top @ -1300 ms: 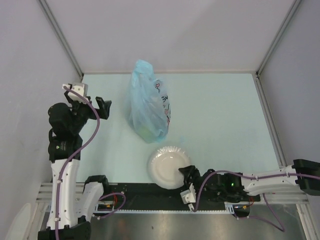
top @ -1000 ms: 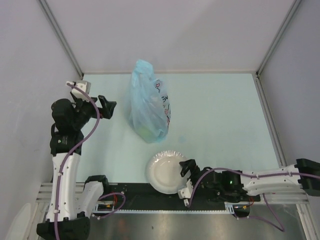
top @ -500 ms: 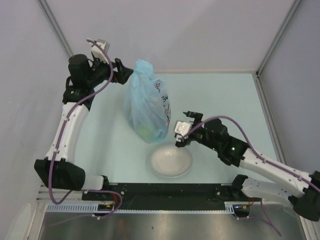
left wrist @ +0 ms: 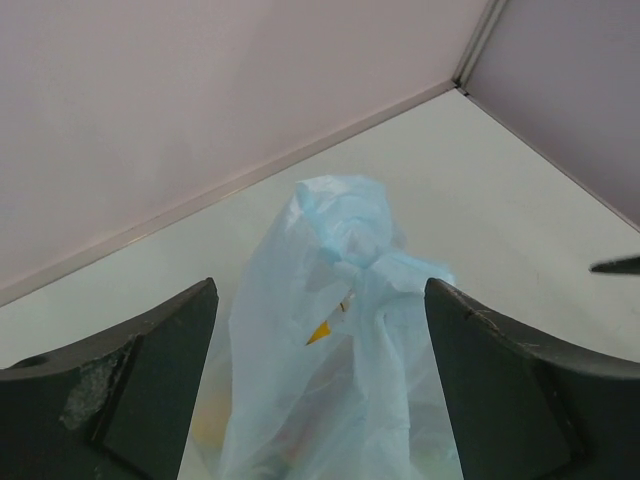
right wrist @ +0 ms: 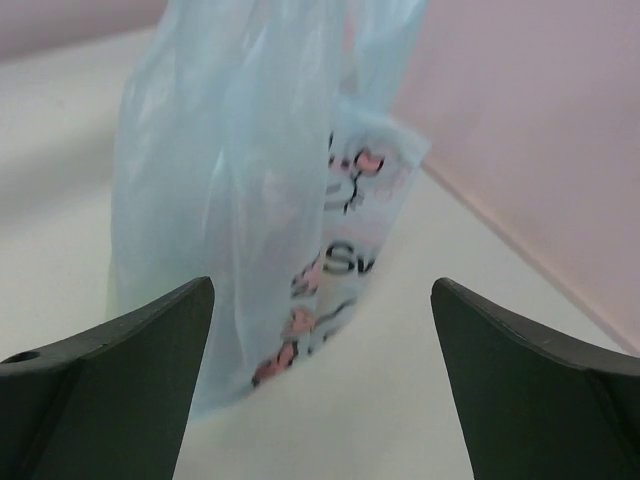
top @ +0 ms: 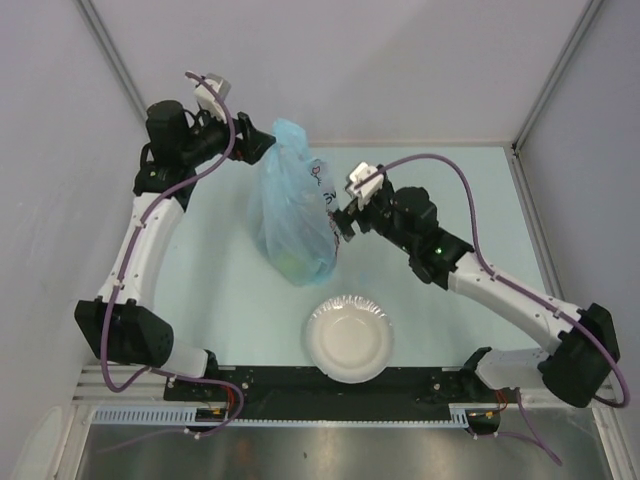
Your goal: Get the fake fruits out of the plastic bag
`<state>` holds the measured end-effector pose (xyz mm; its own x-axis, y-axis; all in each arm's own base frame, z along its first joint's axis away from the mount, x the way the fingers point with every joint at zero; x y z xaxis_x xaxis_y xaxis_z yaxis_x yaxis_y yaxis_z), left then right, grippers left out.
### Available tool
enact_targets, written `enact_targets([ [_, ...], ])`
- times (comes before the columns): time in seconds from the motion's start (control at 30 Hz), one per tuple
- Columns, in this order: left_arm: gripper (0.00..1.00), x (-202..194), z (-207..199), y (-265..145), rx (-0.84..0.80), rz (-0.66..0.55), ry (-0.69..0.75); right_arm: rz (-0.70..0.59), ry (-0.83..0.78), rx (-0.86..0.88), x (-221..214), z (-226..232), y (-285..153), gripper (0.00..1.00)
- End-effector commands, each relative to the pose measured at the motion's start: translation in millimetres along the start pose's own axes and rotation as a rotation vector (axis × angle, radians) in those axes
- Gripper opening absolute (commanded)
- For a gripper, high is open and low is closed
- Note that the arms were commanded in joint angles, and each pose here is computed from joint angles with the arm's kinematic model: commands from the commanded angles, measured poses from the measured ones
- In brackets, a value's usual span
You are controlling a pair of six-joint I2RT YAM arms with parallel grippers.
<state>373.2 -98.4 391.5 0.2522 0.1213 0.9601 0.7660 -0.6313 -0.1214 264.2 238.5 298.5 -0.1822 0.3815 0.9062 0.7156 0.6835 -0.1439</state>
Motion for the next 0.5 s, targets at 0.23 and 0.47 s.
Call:
enact_targets([
  [0.23, 0.71, -29, -24, 7, -0.082, 0.103, 0.108, -0.306, 0.268, -0.13, 67, -85, 83, 0.92],
  [0.47, 0.0, -54, -28, -14, -0.061, 0.16, 0.126, -0.371, 0.308, -0.038, 75, -91, 118, 0.94],
])
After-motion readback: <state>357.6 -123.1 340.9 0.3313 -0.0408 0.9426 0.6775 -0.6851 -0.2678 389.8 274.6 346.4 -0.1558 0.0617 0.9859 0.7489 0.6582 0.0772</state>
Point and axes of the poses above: each gripper's point midway between its finger pads, its own y axis out along the fingers, its own z axis along the line the jaws close on, x = y × z, the point moved 7 cm from there along -y, back along the fingers, and after that the axes turned 7 degrees about -y, right-handed, at the moved point
